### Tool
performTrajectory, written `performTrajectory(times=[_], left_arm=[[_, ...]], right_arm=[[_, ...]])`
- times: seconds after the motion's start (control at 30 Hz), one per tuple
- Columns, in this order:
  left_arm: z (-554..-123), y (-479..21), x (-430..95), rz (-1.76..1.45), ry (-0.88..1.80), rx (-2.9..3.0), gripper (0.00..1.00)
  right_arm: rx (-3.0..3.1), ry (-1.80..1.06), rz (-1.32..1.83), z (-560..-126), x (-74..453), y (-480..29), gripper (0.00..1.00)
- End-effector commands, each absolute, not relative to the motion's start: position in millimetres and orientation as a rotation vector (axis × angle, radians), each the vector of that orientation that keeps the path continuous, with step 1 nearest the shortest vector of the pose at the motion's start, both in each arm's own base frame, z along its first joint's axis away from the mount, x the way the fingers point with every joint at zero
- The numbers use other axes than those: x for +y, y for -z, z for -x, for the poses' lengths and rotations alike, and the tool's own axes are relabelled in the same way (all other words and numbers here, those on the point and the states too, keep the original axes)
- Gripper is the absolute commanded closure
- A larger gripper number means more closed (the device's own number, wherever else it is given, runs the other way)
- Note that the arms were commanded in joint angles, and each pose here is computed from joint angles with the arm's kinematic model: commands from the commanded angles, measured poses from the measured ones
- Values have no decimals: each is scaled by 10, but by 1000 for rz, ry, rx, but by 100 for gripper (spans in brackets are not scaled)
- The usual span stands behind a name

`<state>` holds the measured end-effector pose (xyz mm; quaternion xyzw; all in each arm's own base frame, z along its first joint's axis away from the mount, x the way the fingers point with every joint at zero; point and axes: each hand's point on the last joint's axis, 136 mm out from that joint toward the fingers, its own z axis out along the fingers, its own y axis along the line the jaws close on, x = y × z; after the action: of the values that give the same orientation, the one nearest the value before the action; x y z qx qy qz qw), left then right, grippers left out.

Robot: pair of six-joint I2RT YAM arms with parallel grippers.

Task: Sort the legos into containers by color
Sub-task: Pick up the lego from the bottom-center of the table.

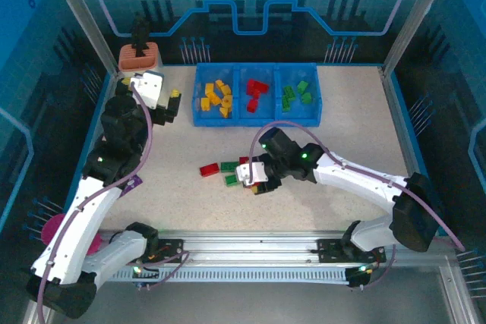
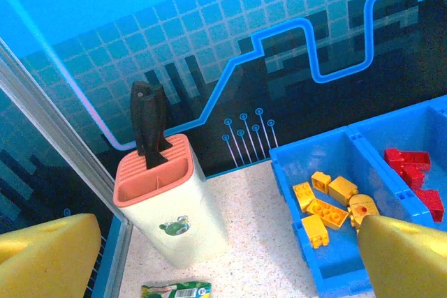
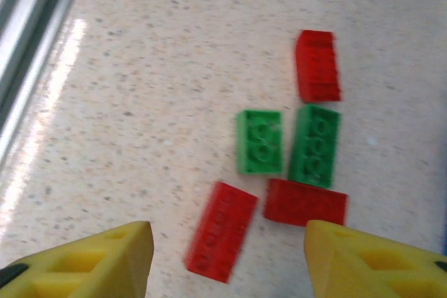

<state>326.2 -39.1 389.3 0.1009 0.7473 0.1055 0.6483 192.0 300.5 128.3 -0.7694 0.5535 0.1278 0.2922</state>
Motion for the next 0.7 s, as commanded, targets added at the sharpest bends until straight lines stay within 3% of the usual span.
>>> performTrajectory(times=[0.0, 0.2, 0.67], left_arm=[[-3283, -3900, -364, -223, -245, 1683, 4], [-3281, -3898, -357, -221, -245, 1683, 4], [-3279, -3864, -330, -218, -251, 1685, 3]], right_arm=[[1467, -413, 2031, -1839, 3228, -1200, 41], [1437, -525, 2067, -1782, 3524, -993, 41], [1437, -440, 2097, -2153, 3826, -670, 34]])
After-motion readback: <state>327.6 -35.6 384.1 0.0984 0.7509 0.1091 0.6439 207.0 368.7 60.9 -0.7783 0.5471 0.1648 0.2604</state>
